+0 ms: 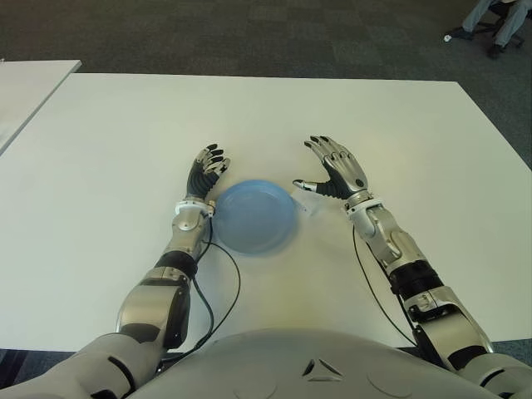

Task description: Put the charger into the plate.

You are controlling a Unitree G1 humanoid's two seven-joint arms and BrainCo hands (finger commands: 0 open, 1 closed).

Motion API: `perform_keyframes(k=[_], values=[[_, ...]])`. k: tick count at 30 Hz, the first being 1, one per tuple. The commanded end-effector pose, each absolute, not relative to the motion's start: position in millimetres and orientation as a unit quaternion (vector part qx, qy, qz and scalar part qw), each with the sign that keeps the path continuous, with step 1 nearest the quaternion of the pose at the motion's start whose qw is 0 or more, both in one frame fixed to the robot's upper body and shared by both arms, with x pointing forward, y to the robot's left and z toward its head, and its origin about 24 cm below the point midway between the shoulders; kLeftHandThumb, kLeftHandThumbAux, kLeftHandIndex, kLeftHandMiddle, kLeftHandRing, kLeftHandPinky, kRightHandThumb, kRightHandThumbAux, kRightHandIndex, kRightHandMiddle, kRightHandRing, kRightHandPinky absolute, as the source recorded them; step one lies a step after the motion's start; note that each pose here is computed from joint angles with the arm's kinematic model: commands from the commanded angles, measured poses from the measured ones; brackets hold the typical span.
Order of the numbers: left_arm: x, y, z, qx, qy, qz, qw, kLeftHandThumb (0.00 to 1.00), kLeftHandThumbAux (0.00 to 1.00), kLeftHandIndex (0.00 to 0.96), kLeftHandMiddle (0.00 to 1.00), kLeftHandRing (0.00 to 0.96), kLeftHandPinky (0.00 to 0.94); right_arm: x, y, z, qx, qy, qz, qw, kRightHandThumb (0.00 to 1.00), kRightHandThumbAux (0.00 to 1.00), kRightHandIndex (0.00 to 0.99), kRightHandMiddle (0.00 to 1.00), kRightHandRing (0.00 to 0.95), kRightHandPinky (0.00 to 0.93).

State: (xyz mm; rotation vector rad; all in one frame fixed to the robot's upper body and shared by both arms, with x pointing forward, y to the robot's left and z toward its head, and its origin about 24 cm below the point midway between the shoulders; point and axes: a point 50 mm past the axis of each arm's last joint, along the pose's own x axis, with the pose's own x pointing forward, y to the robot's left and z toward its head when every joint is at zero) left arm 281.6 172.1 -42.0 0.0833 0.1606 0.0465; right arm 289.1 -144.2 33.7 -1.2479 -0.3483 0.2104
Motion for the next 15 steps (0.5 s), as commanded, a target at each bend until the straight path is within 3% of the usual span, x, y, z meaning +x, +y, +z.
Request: perform_keyframes(k=[1,15], values=[[248.8,173.7,-80.1,0.049,0.188,0.029,0.981,0.000,0.629,0.166,0.231,0.240,0.256,293.3,-143.5,25.0,-0.590,-0.143,0.082,0.790,0.385,0.241,0.000,0.000,0.000,0.000],[248.0,176.0,-80.6,0.049,0.190,0.029,0.980,0.000,0.621,0.162,0.227,0.235,0.258,281.9,-144.9,9.0,-0.582,-0.116,0.017,0.805,0.358,0.242,0.000,0.000,0.000,0.000]])
